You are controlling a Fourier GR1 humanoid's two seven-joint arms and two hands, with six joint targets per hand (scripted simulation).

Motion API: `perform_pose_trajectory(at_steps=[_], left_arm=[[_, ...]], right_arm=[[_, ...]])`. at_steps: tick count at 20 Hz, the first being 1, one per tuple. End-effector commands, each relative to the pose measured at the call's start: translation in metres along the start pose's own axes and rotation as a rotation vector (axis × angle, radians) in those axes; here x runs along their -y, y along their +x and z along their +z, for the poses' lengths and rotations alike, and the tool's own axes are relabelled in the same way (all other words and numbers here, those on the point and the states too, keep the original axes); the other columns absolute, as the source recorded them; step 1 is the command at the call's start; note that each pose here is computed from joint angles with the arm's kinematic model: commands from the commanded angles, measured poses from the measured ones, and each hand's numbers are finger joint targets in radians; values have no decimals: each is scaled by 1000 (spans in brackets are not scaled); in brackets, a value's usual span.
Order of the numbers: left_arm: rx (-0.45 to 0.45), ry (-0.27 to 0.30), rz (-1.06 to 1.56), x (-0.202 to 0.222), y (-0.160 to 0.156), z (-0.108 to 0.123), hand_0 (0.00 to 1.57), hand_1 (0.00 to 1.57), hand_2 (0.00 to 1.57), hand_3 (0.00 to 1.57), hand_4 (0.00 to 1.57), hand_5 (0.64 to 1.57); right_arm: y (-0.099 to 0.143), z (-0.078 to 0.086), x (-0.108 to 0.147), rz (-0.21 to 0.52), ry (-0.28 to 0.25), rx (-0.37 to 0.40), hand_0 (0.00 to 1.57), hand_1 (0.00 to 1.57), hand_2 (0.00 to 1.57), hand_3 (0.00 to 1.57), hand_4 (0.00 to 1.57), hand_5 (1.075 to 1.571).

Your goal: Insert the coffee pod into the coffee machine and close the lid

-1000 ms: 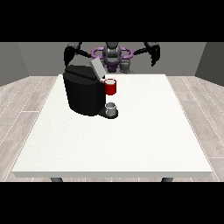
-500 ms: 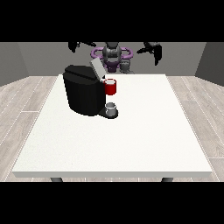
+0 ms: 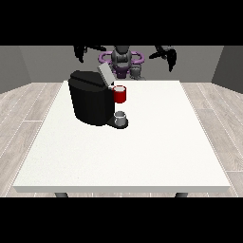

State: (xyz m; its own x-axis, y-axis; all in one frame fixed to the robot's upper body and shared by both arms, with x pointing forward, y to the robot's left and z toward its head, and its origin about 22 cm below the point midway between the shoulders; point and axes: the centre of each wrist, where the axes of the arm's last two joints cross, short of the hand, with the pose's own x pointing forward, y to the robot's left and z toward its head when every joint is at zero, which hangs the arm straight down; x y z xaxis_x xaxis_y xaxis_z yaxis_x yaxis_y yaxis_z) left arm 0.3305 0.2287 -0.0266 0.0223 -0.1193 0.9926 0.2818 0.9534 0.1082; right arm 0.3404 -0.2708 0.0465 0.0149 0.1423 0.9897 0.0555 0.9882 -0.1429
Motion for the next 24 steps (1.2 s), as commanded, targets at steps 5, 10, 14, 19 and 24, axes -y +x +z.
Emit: perform_pose_trajectory(at_steps=[5,10,14,19,24], left_arm=[[91,53,0,4,22,8,0,0,0,0,354,1571],[112,31,-36,-25,30,35,0,0,0,0,356,1571],[129,56,-38,-3,27,37,0,0,0,0,362,1571],[136,87,-74,-34,44,47,0,0,0,0,309,1571],[157,160,-83,-39,34,51,0,0,0,0,352,1571]], right_arm=[[-5,-11,-9,-105,42,-56,0,0,0,0,176,1571],[7,-24,-9,-61,37,-54,0,0,0,0,0,1571],[28,-38,-29,-59,79,-13,0,0,0,0,0,1571],[36,-44,-34,-50,129,13,0,0,0,0,0,1571],[55,-53,-46,-18,167,61,0,0,0,0,73,1571]])
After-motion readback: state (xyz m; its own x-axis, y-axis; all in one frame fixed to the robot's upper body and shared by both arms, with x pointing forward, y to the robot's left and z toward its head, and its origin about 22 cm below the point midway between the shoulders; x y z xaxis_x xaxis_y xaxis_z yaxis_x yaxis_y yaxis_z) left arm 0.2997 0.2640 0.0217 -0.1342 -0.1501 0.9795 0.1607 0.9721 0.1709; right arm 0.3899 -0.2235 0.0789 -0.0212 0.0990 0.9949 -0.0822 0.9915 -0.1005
